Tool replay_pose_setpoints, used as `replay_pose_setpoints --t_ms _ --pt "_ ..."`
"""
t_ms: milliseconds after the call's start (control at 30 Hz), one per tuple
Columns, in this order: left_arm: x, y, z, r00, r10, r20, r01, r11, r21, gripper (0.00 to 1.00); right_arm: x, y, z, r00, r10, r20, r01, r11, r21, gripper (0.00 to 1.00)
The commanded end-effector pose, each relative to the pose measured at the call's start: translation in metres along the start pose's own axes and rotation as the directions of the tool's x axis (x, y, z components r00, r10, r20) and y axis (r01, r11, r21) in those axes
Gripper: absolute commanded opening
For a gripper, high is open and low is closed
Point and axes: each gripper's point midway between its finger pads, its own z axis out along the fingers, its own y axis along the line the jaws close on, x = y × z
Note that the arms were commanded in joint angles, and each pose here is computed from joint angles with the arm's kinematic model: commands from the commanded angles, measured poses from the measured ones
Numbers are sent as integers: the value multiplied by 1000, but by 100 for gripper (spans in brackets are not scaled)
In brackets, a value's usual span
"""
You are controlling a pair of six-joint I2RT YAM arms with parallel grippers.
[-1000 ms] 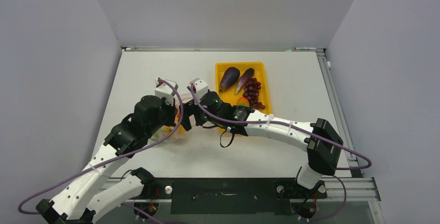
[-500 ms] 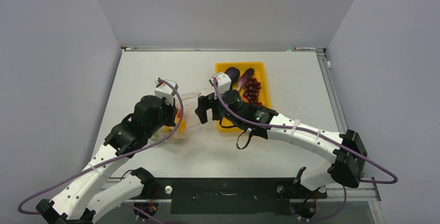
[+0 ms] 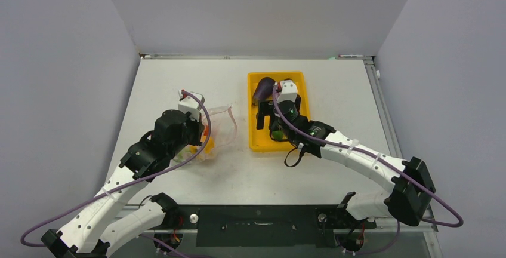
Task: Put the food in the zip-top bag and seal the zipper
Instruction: Pick up the fake fruit from the bin.
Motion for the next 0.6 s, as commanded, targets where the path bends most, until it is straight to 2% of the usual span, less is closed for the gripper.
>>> replay_pose_setpoints --t_ms 0,200,567 --pt "-14 -1 1 999 -10 54 10 1000 4 0 -2 -21 -3 999 24 46 -29 995 98 90" --pt "-14 -1 1 999 -9 53 8 1000 6 0 16 -52 9 999 42 28 -47 971 234 90" --pt "-14 -1 1 999 -8 54 8 1000 5 0 43 -70 46 988 146 -42 -130 954 270 90"
